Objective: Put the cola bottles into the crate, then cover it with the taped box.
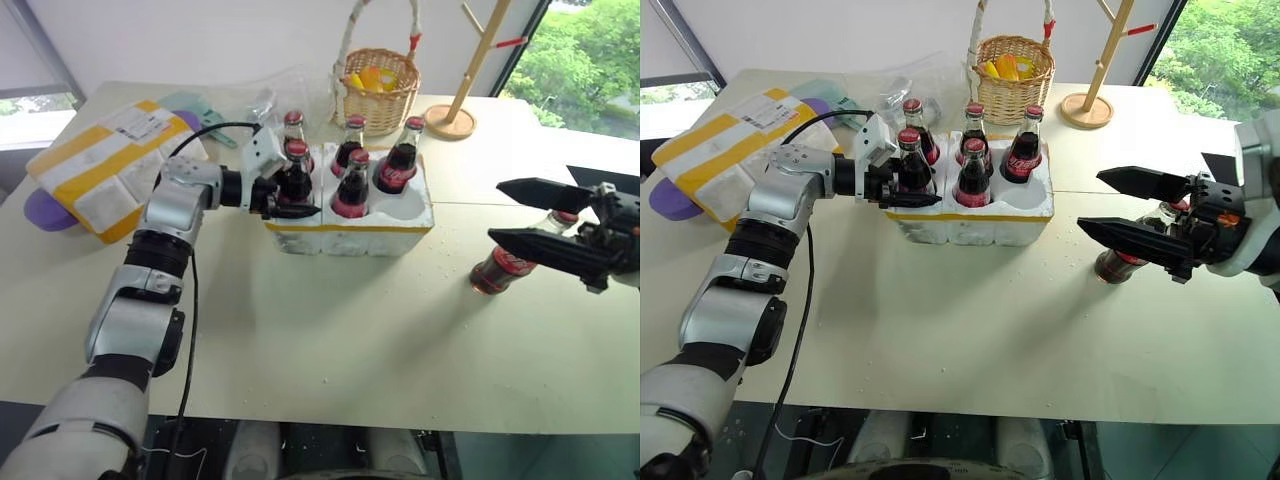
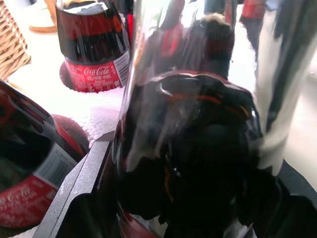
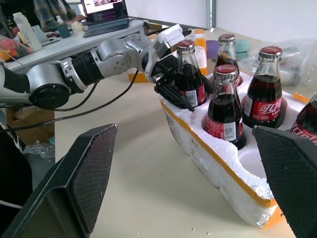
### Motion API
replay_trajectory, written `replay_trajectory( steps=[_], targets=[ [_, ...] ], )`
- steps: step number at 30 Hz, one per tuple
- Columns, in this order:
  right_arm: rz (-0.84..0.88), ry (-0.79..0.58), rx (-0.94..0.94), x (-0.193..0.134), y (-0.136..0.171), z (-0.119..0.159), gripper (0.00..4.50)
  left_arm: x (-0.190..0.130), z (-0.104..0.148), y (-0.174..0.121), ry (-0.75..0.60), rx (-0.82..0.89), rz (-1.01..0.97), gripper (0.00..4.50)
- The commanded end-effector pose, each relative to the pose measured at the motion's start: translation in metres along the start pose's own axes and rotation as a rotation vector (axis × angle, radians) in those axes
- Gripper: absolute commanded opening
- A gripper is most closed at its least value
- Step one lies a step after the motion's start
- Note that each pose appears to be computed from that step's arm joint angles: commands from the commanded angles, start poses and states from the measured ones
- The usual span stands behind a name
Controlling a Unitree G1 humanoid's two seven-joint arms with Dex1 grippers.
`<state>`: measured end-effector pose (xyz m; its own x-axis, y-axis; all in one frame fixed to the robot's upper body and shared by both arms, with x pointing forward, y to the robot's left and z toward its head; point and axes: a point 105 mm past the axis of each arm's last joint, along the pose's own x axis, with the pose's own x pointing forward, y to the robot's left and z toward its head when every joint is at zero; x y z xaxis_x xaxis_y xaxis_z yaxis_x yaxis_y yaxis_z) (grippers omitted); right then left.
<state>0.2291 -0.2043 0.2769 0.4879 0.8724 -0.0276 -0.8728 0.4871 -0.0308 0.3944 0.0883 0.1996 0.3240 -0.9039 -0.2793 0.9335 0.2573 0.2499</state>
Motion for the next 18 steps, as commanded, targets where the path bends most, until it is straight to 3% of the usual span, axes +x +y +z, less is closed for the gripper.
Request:
replay_trajectory(
  steps=[1, 7, 11, 14, 18],
  targets=[
    [0.004, -0.026, -0.044, 0.000, 0.004, 0.009, 4.50, -0.004, -0.005, 0.001, 0.001, -0.003, 0.035, 4.45],
    [-0.016, -0.009, -0.046, -0.002, 0.002, 0.006, 4.50, -0.034, 0.006, -0.006, -0.058, -0.080, 0.040, 4.45],
    [-0.077, 0.018, -0.028, -0.016, 0.000, -0.001, 4.50, -0.094, 0.045, -0.042, -0.155, -0.148, -0.080, 4.45],
    [-0.108, 0.023, -0.007, -0.026, 0.002, -0.007, 4.50, -0.118, 0.063, -0.066, -0.179, -0.194, -0.136, 4.45],
    [-0.155, 0.019, 0.041, -0.038, 0.011, -0.021, 4.50, -0.129, 0.057, -0.088, -0.118, -0.205, -0.151, 4.45]
  ],
)
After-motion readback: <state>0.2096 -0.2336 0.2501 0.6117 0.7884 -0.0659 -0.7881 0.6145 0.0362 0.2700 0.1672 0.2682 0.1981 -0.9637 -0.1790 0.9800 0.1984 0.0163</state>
